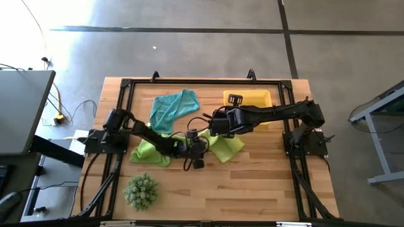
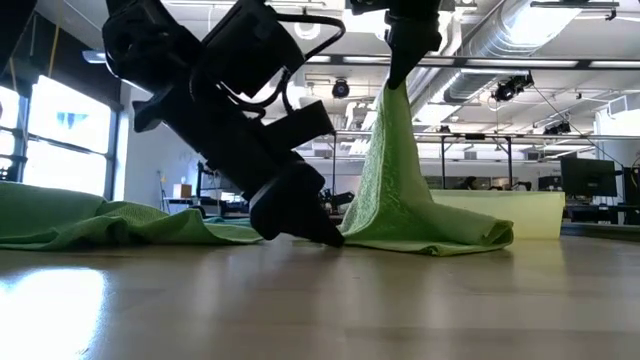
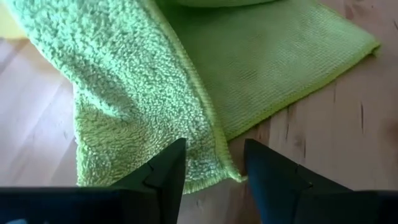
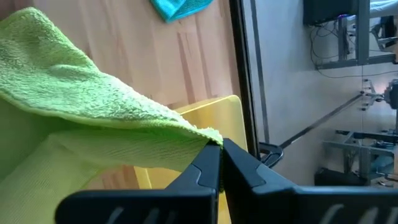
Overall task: Roll microfiber towels into tight, uniform cylinder then place into a basket
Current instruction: Roll the light green towel
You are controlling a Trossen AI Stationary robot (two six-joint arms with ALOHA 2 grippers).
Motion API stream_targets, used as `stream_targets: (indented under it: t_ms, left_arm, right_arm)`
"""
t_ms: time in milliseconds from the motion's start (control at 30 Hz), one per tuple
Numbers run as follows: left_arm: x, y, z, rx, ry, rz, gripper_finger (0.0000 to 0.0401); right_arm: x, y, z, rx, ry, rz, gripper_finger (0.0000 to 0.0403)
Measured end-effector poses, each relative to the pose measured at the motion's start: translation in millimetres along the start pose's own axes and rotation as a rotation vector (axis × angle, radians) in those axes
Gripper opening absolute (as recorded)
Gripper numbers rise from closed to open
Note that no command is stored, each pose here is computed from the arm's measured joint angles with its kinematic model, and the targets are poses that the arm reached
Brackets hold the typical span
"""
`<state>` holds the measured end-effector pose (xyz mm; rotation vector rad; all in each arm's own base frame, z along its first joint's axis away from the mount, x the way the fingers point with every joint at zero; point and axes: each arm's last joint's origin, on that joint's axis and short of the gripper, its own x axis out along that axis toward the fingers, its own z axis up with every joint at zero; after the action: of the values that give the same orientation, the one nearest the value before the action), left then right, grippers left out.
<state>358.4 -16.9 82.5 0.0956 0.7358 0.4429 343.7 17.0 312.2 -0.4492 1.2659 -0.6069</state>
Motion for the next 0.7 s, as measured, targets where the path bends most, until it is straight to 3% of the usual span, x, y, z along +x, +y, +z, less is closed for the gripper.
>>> stream_targets:
  t_ms: [167,433,700]
  left_arm:
    - [0.5,0.7,-2.0,-0.031,0.027,-0.017,0.0118]
    - [-0.3,-0.1,-3.1,-0.076,0.052,-0.079,0.001]
    - [-24.5,8.4,12.1,-0.057,0.048,-0.096,0.0002]
  right_arm:
    - [0.0,0.8,-0.2,-0.001,0.005,0.028,0.0]
    - [-0.4,4.4,-0.7,-0.008,0.024,0.154,0.0]
    - [-8.1,2.4,-5.3,-0.087,0.015,0.228,0.0]
